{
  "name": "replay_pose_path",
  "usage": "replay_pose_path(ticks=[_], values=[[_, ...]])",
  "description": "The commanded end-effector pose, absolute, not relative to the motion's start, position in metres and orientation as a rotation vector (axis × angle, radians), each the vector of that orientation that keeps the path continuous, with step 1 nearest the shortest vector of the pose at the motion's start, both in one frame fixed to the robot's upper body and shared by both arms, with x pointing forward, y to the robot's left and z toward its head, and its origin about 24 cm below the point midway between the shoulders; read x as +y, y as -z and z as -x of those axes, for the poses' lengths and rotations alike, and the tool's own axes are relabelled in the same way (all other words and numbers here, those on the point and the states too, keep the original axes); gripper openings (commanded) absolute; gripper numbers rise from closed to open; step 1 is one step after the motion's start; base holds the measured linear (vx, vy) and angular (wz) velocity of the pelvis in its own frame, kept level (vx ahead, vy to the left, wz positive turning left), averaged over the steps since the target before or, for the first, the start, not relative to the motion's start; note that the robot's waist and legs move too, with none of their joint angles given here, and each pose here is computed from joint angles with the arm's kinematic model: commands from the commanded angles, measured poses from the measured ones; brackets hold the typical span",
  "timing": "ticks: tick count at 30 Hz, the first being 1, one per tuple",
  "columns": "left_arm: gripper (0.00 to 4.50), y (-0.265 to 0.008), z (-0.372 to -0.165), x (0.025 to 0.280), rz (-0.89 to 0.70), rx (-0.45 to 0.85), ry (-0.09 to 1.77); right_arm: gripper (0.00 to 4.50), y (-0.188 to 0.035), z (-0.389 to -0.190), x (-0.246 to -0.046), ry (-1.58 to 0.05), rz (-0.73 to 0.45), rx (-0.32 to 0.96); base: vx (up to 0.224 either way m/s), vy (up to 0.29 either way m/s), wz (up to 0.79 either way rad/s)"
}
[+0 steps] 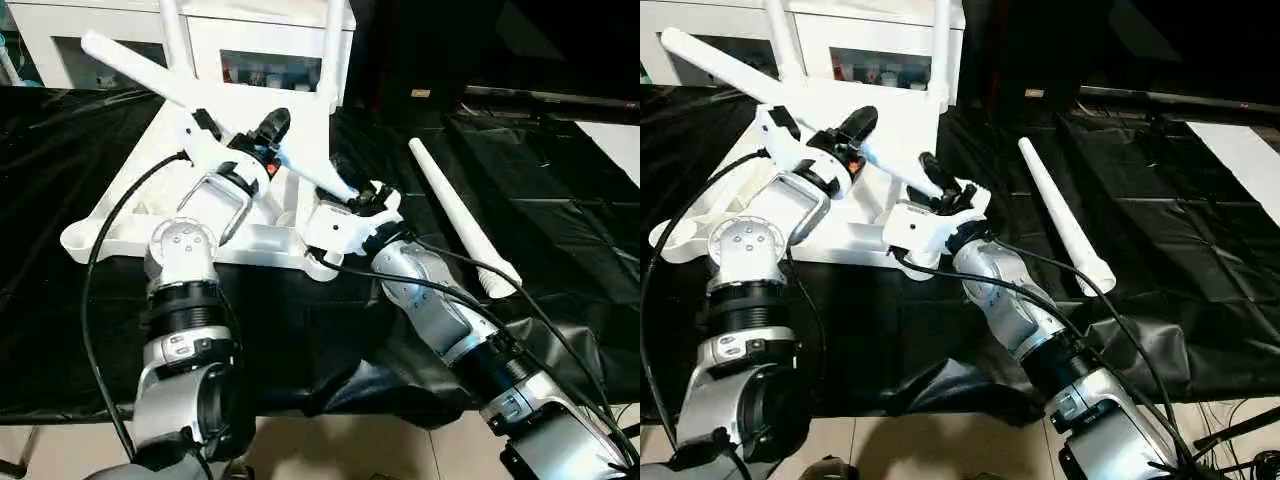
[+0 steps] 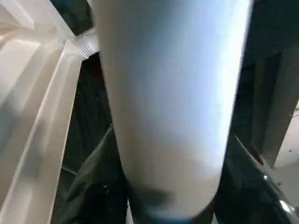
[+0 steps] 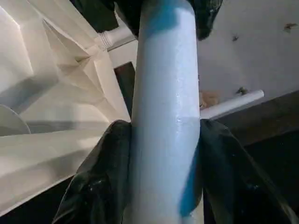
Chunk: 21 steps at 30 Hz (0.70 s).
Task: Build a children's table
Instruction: Pick table leg
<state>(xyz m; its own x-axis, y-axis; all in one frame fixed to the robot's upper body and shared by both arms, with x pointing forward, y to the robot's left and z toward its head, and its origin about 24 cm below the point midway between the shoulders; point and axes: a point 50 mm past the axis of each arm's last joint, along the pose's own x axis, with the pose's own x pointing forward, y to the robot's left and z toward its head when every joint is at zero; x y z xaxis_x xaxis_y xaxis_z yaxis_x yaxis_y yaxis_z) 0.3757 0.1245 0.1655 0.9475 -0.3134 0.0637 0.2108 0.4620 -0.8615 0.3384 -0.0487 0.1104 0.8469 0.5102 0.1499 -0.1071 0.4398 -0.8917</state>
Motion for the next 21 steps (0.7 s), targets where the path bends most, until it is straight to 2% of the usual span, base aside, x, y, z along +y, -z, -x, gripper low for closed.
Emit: replay_pose_path(ticks=[1, 2, 3, 5, 8, 9, 10, 11, 14, 15, 17, 21], values=[[1.95, -0.172, -0.375, 0.121, 1.041, 0.086, 0.341, 1.81, -0.113, -0.341, -0.048, -0.398, 1.072, -0.44, 0.0, 0.0, 0.0], [1.95, -0.173, -0.375, 0.121, 1.039, 0.081, 0.342, 1.81, -0.113, -0.341, -0.046, -0.422, 1.026, -0.425, 0.0, 0.0, 0.0], [1.92, -0.174, -0.375, 0.121, 1.032, 0.075, 0.348, 2.37, -0.114, -0.34, -0.047, -0.418, 1.007, -0.429, 0.0, 0.0, 0.0], [1.84, -0.176, -0.375, 0.121, 1.014, 0.064, 0.359, 2.53, -0.116, -0.339, -0.047, -0.423, 0.951, -0.434, 0.0, 0.0, 0.0], [1.83, -0.182, -0.37, 0.12, 0.788, 0.021, 0.455, 2.8, -0.116, -0.338, -0.042, -0.478, 0.875, -0.417, 0.0, 0.0, 0.0], [1.82, -0.182, -0.37, 0.12, 0.788, 0.021, 0.455, 2.97, -0.116, -0.338, -0.042, -0.478, 0.875, -0.417, 0.0, 0.0, 0.0], [1.82, -0.186, -0.366, 0.118, 0.586, -0.005, 0.581, 2.98, -0.115, -0.34, -0.043, -0.556, 0.736, -0.354, 0.0, 0.0, 0.0], [1.82, -0.186, -0.365, 0.118, 0.564, -0.006, 0.601, 2.98, -0.115, -0.34, -0.044, -0.566, 0.705, -0.344, 0.0, 0.0, 0.0], [1.81, -0.192, -0.359, 0.117, 0.412, 0.005, 0.773, 2.98, -0.113, -0.341, -0.051, -0.754, 0.358, -0.153, 0.0, 0.0, 0.0], [1.81, -0.194, -0.359, 0.118, 0.399, 0.006, 0.791, 2.98, -0.114, -0.34, -0.052, -0.789, 0.328, -0.133, 0.0, 0.0, 0.0], [1.81, -0.203, -0.356, 0.119, 0.354, 0.009, 0.897, 2.98, -0.119, -0.334, -0.057, -0.971, 0.19, -0.042, 0.0, 0.0, 0.0], [1.81, -0.217, -0.352, 0.12, 0.328, 0.002, 1.015, 2.98, -0.126, -0.334, -0.07, -1.095, 0.123, 0.023, 0.0, 0.0, 0.0]])
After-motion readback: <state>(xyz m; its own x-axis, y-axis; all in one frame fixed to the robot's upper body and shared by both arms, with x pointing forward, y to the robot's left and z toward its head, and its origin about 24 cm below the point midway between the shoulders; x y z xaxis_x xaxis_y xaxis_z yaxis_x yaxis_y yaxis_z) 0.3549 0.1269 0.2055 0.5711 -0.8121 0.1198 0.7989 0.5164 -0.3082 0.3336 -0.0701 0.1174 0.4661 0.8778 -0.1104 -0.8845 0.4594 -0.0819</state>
